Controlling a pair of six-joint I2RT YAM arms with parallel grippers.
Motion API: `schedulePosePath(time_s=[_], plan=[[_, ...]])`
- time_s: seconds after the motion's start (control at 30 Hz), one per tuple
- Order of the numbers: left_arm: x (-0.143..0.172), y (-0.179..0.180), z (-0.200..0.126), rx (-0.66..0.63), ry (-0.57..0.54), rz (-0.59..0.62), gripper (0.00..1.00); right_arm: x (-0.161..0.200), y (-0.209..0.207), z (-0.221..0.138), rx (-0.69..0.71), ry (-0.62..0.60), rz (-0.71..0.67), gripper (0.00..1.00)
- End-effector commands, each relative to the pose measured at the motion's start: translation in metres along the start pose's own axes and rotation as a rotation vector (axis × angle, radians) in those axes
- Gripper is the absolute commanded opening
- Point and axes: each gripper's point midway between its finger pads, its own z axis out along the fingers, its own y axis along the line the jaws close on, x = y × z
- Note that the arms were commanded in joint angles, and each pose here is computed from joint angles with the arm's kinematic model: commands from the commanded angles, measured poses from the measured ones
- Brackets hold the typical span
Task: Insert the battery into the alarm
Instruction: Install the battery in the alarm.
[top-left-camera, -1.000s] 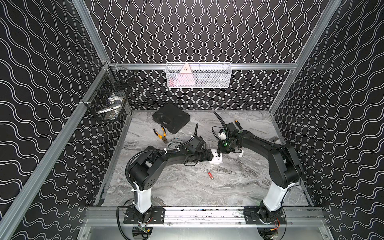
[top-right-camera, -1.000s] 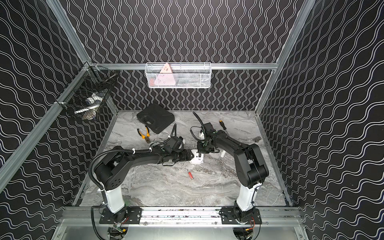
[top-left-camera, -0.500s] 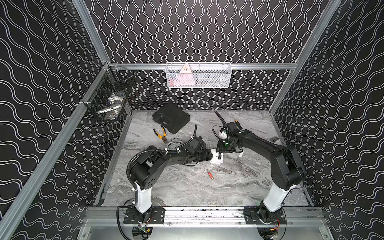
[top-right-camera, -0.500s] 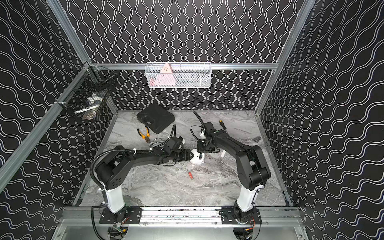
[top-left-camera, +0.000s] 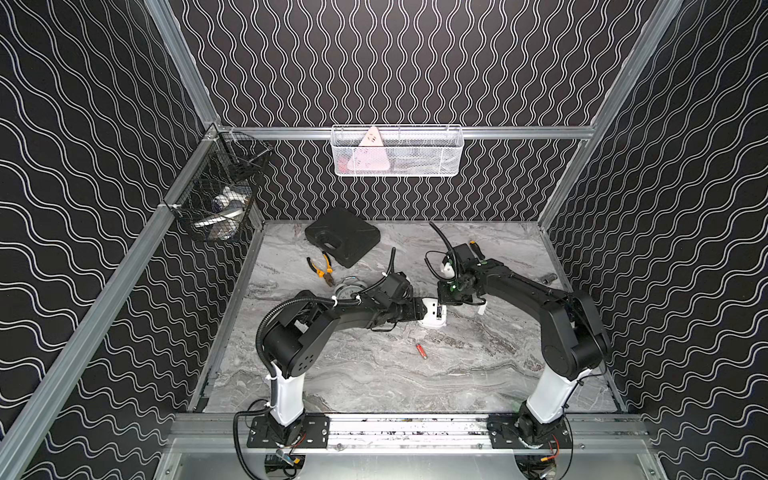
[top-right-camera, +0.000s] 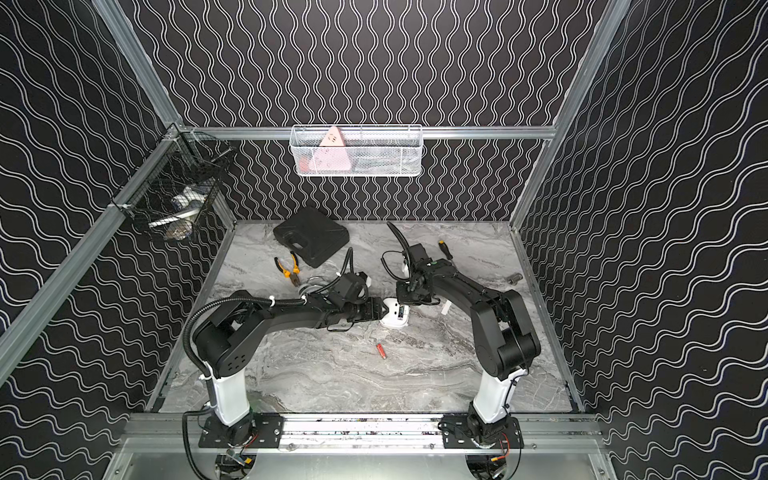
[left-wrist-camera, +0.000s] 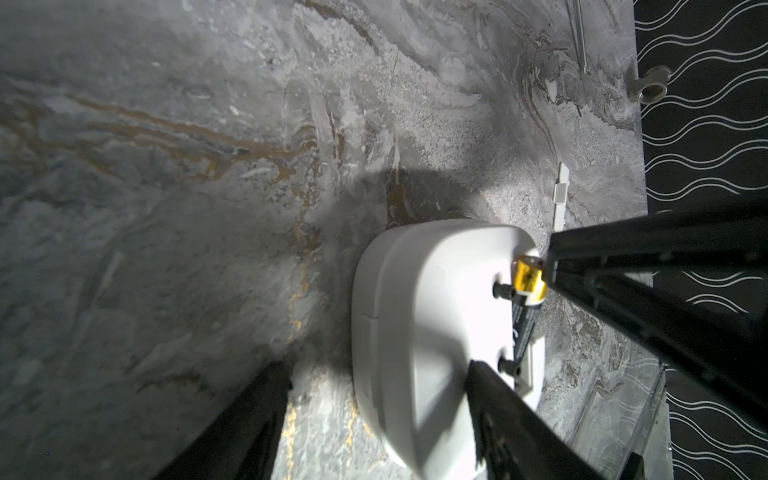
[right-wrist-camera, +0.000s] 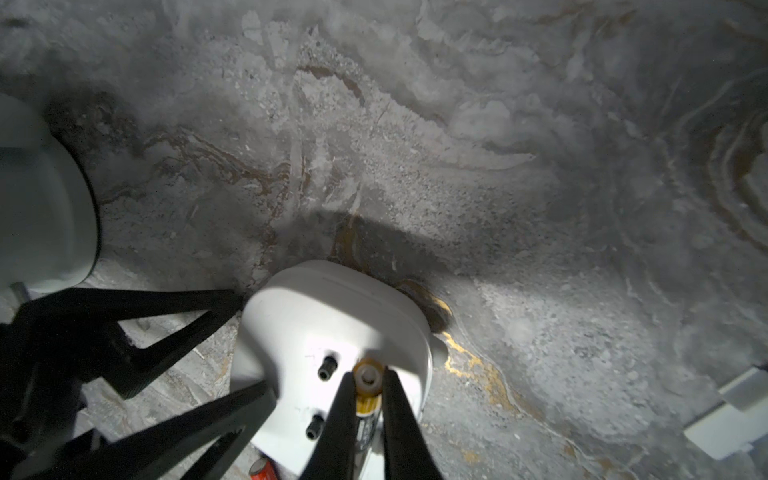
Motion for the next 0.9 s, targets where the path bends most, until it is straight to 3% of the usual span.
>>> schedulePosePath(time_s=[0.0,0.37,0.87], plan=[[0.038,0.043,0.003,-0.159,0.13,-0.054,0.72,0.011,-0.001,0.004,-0.003,0.04,-0.003,0.1],[0.041,0.048,0.004,-0.177,0.142,-0.062,0.7,0.035,-0.009,0.017,0.015,0.135,-0.002,0.03],[0.049,0.053,0.007,-0.185,0.164,-0.082,0.63,-0.003,0.006,-0.016,-0.006,0.008,-0.004,0.1]])
